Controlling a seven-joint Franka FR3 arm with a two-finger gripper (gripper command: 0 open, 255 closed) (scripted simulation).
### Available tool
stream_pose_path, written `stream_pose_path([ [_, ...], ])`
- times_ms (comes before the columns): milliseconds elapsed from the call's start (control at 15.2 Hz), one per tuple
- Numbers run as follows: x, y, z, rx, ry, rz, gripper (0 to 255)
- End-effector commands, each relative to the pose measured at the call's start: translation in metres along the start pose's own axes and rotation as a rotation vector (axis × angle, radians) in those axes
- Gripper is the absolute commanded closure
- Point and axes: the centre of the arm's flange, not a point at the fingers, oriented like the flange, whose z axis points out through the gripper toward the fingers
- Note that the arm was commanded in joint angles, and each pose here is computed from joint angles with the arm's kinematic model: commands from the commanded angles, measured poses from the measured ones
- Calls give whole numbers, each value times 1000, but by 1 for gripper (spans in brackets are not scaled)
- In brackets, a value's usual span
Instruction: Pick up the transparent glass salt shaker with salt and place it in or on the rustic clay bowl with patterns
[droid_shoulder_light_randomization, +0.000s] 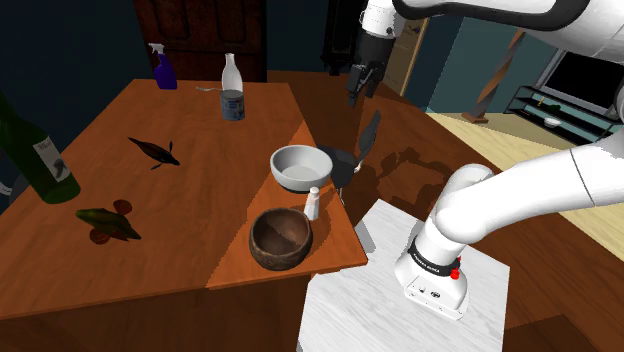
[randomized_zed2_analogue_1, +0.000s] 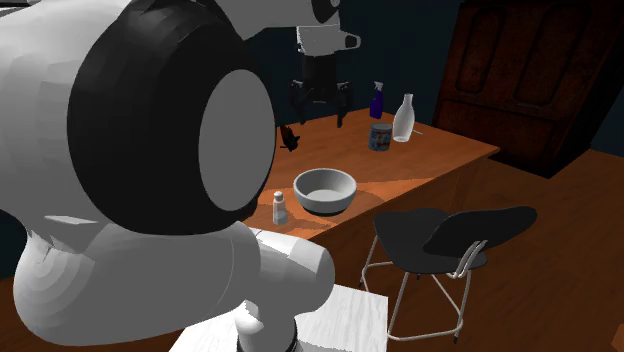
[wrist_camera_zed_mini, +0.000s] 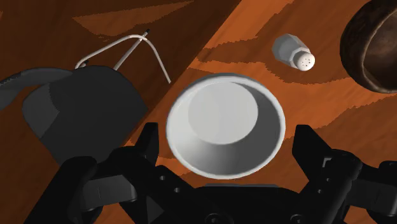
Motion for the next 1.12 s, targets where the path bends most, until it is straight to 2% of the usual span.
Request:
stream_pose_path([
  [0,0,0,0,0,0,0,0],
  [1056,4,-97,180,94,-83,124,0],
])
